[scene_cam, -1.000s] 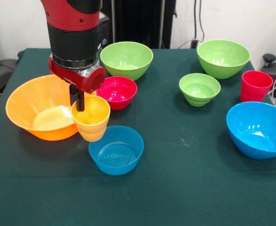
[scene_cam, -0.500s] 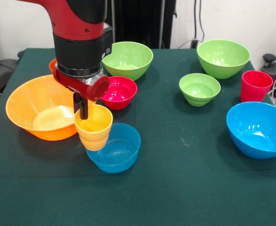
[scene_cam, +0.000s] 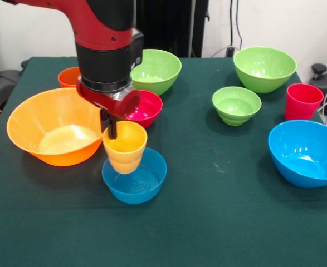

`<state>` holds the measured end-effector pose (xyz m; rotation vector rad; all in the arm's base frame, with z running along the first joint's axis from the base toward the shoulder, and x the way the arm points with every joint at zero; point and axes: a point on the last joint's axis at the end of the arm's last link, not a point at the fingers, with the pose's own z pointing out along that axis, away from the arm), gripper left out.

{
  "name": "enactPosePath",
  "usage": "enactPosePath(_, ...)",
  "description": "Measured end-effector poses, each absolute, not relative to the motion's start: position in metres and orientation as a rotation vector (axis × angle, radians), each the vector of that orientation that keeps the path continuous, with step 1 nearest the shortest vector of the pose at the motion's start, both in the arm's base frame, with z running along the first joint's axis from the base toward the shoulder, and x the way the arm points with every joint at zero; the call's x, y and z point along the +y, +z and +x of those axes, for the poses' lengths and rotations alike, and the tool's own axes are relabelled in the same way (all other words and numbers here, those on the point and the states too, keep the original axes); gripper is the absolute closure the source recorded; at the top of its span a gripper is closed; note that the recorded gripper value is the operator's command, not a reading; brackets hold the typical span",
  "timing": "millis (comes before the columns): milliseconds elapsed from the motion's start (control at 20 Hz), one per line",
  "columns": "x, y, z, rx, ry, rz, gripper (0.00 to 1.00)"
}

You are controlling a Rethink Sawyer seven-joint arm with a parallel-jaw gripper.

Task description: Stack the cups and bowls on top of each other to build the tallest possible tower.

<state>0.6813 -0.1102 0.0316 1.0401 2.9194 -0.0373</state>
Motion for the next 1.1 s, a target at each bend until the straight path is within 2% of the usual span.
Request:
enactPosePath(500, -0.077, 0.028, 0.678, 2.953, -0.007, 1.024, 1.00)
enactPosePath(1100, -0.069, 0.018, 0.677, 2.927, -0.044, 0.978, 1.00)
